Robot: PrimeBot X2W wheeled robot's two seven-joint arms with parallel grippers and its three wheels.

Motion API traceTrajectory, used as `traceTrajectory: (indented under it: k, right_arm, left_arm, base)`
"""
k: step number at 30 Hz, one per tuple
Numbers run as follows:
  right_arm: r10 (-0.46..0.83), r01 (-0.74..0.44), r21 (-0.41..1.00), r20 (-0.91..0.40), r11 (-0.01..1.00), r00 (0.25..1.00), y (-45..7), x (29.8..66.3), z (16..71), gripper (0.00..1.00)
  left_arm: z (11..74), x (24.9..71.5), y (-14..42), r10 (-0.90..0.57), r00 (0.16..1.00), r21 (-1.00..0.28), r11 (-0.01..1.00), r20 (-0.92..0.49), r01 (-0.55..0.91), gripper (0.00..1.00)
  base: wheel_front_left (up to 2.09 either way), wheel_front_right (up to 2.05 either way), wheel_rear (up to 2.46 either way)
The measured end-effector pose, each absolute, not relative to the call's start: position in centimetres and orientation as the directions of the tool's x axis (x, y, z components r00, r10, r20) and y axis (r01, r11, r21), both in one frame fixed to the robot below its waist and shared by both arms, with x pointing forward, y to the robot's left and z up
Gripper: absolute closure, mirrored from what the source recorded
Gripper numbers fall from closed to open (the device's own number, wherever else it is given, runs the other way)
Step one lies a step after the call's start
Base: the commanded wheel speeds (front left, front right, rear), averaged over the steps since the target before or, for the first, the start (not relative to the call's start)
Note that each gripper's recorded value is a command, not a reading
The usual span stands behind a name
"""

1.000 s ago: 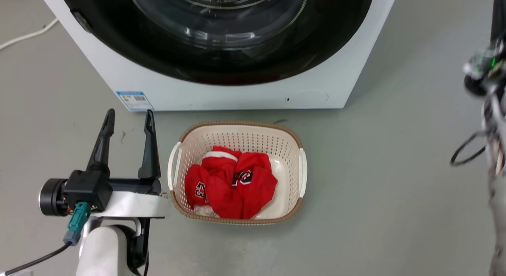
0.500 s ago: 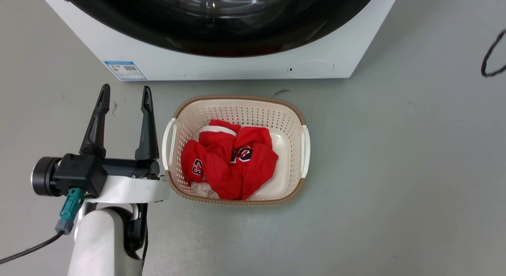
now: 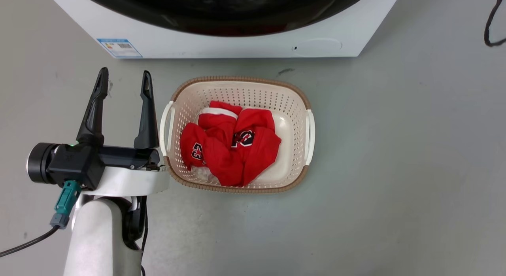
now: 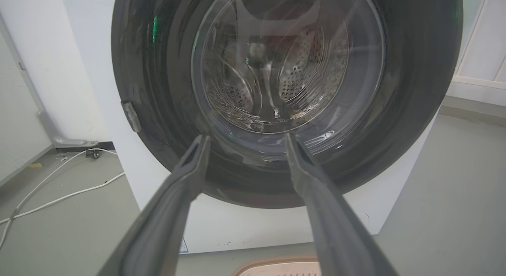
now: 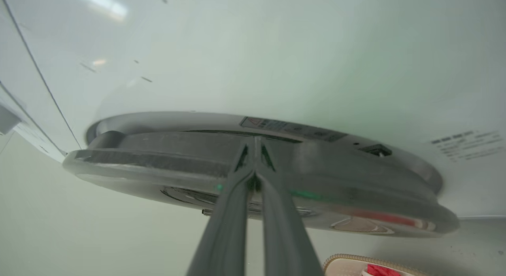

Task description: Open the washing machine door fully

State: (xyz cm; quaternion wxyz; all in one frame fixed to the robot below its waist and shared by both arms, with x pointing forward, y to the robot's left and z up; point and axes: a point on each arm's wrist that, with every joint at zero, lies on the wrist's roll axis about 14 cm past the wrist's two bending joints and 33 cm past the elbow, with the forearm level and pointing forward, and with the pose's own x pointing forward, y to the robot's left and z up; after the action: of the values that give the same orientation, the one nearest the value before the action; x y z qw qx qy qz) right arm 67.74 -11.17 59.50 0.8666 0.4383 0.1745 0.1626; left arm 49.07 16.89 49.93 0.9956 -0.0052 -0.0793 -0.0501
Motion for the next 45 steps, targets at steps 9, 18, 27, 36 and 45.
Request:
traceTrajectory:
  k: [9, 18, 27, 36, 45]
  right_arm:
    - [0.454, -0.115, 0.829, -0.179, 0.547, 0.873, -10.3, 69.3, 58.4, 1.0]
    - [0.518, -0.122, 0.871, -0.165, 0.475, 0.84, -8.9, 69.6, 59.1, 1.0]
    - [0.626, -0.162, 0.855, -0.219, 0.493, 0.748, -7.6, 67.4, 59.2, 1.0]
    - [0.719, -0.182, 0.856, -0.27, 0.484, 0.641, -6.1, 63.1, 58.9, 1.0]
    - [0.806, -0.206, 0.871, -0.29, 0.445, 0.516, -3.9, 57.0, 59.2, 1.0]
  left_arm:
    - [48.3, 49.8, 17.0, -0.098, 0.987, -0.003, 0.995, 0.129, 0.1, 0.0]
    - [48.1, 50.0, 17.1, -0.097, 0.987, -0.002, 0.995, 0.124, 0.098, 0.0]
    - [48.9, 50.0, 16.9, -0.098, 0.985, -0.008, 0.995, 0.143, 0.101, 0.0]
    - [50.6, 49.0, 16.5, -0.107, 0.98, -0.012, 0.994, 0.167, 0.111, 0.0]
    - [52.4, 46.0, 16.7, -0.095, 0.979, -0.017, 0.995, 0.179, 0.1, 0.0]
  base:
    - [0.0, 0.0, 0.0]
    - [0.0, 0.0, 0.0]
    - [0.0, 0.0, 0.0]
    - [0.0, 0.0, 0.0]
    - [0.0, 0.0, 0.0]
